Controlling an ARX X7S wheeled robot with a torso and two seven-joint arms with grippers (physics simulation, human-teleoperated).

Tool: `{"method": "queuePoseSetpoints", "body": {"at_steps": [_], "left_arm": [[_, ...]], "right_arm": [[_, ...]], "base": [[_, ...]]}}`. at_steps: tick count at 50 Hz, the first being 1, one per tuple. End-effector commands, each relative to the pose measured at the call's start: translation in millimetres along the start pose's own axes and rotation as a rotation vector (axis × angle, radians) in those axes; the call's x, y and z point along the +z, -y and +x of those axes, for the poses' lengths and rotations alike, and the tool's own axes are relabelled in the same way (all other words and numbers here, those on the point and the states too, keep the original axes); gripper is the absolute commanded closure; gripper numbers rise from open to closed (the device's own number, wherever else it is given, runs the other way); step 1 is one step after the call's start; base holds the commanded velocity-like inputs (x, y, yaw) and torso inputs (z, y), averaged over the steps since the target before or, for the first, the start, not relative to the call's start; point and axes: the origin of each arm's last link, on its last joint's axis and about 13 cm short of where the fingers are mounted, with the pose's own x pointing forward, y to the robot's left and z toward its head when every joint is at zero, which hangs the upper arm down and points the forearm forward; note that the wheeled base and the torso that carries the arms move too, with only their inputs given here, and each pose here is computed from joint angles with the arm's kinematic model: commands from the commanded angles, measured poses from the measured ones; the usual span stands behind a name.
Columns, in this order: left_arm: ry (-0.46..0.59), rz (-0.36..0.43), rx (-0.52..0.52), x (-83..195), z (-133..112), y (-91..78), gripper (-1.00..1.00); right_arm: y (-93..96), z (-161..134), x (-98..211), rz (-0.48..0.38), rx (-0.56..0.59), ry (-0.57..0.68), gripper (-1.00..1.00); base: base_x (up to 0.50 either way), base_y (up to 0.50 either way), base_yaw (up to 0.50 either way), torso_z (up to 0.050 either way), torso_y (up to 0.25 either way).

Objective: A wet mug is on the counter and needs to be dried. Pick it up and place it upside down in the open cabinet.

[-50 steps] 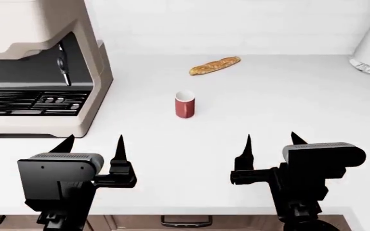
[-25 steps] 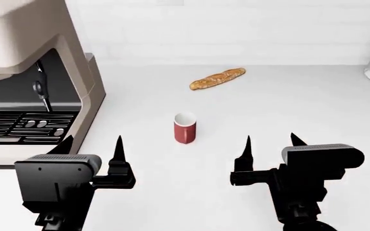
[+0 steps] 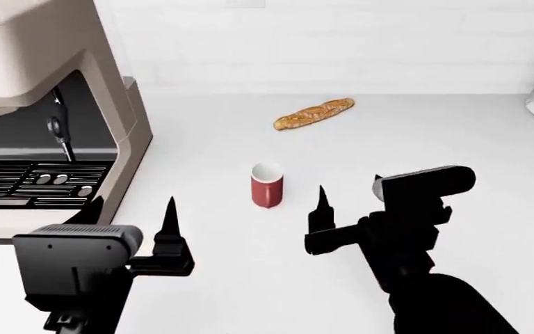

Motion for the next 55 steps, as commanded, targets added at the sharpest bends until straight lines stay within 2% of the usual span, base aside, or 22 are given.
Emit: {"method": "queuePoseSetpoints", "body": {"at_steps": [1, 18, 26, 34, 55], "left_arm": [[0.0, 0.002, -0.01, 2.7, -4.2, -0.7, -1.0], [-0.004, -0.004, -0.012, 1.3, -5.0, -2.0, -1.0], [-0.006, -0.005, -0.015, 1.2, -4.3, -1.9, -1.0], [-0.007, -0.006, -0.017, 1.4, -3.4, -2.0, -1.0], [-0.008, -0.013, -0.009, -0.2, -4.2, -4.2, -1.0]], "right_arm": [[-6.1, 16.6, 13.7, 0.028, 0.122, -0.045, -1.0], [-24.3, 30.1, 15.4, 0.07, 0.239, -0.076, -1.0], [-31.0, 48.2, 13.5, 0.101, 0.237, -0.108, -1.0], [-34.1, 66.8, 6.1, 0.135, 0.176, -0.148, -1.0], [-49.5, 62.0, -6.5, 0.137, 0.206, -0.177, -1.0]], "base": [[0.0, 0.0, 0.0, 0.0, 0.0], [0.0, 0.0, 0.0, 0.0, 0.0], [0.0, 0.0, 0.0, 0.0, 0.0], [0.0, 0.0, 0.0, 0.0, 0.0], [0.0, 0.0, 0.0, 0.0, 0.0]]}}
